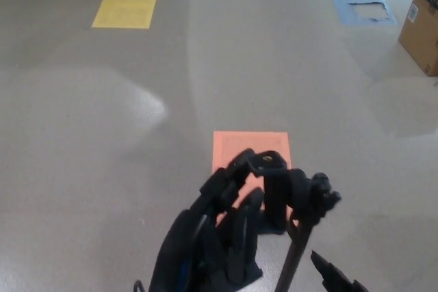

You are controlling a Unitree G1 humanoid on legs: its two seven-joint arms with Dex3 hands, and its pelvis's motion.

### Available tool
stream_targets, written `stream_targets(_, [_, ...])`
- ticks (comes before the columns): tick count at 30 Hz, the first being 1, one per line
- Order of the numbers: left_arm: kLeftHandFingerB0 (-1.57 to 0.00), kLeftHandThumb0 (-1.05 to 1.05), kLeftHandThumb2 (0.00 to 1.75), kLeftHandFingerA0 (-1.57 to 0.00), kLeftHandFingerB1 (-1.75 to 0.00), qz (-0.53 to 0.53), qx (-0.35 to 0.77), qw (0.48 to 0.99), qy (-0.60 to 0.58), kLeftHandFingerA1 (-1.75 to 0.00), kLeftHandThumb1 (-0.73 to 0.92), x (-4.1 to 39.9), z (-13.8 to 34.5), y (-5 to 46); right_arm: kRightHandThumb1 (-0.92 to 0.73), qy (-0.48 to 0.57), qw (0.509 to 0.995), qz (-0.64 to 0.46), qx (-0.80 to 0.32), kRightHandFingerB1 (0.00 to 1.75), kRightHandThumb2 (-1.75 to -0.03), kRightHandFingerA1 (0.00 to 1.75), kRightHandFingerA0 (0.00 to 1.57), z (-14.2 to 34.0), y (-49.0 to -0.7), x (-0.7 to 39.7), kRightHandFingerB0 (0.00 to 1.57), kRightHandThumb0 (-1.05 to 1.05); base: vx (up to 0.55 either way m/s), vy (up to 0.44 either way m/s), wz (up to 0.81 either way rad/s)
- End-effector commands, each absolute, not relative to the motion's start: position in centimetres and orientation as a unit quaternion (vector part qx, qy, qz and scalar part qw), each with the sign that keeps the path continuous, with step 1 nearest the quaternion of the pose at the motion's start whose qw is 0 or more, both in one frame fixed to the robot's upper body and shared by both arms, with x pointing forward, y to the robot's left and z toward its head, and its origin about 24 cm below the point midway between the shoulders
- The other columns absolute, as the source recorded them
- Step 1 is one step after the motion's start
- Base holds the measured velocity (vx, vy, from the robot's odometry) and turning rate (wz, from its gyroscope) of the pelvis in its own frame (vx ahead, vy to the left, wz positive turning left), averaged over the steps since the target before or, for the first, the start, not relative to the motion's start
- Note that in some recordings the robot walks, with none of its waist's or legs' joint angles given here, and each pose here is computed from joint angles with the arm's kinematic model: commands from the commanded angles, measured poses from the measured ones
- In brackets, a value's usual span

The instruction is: A phone stand is kept on the floor and the robot uses both its hands to grab it and uses its left hand to extend the phone stand by pulling it upwards

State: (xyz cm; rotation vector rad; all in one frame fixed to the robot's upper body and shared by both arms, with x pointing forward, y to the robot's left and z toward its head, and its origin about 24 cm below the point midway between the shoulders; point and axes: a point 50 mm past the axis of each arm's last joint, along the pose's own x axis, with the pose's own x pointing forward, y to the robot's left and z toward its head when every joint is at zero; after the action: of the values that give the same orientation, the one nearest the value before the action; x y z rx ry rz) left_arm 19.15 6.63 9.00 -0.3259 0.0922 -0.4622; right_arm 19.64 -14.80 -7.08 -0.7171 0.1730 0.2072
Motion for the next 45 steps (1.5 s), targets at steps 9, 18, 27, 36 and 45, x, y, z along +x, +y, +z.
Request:
stream_targets(9, [0.0, -0.94, 1.09, 0.0, -0.04, -0.289, -0.254, 0.917, 0.101, -0.08, 0.74, 17.9, 10.6, 4.4, -0.56, 0.067, 0.933, 0.095, -0.341, 0.21, -0.99, 0.4, 0.01, -6.4, -13.9, 22.0, 0.02, -0.78, 0.0, 0.0, 0.0])
stream_targets(18, [0.0, -0.93, 1.08, 0.0, -0.05, -0.247, -0.257, 0.924, 0.139, -0.08, 0.74, 19.8, 8.2, 5.1, -0.57, 0.03, 0.943, 0.089, -0.318, 0.14, -1.01, 0.36, 0.0, -4.6, -12.8, 24.0, 0.0, -0.85, 0.0, 0.0, 0.0])
stream_targets(27, [0.0, -0.86, 1.04, 0.0, -0.1, -0.238, -0.229, 0.935, 0.128, -0.13, 0.7, 21.4, 7.8, 4.5, -0.77, 0.014, 0.916, 0.121, -0.383, 0.26, -1.07, 0.21, 0.0, -3.2, -11.7, 26.1, 0.03, -0.92, 0.0, 0.0, 0.0])
stream_targets(36, [-0.07, -0.72, 0.91, -0.04, -0.27, -0.211, -0.235, 0.94, 0.131, -0.31, 0.57, 22.6, 7.5, 2.1, -0.86, 0.003, 0.906, 0.108, -0.41, 0.1, -0.7, 0.57, 0.0, -3.4, -9.1, 26.6, 0.0, -0.9, 0.0, 0.0, 0.0])
stream_targets(45, [-0.1, -0.69, 0.79, -0.15, -0.37, -0.173, -0.248, 0.943, 0.136, -0.44, 0.48, 24.1, 7.3, 1.3, -0.72, 0.017, 0.929, 0.105, -0.354, 1.53, -0.65, 1.51, 0.49, -4.4, -7.9, 25.6, 0.43, -0.67, 0.0, 0.0, 0.0])
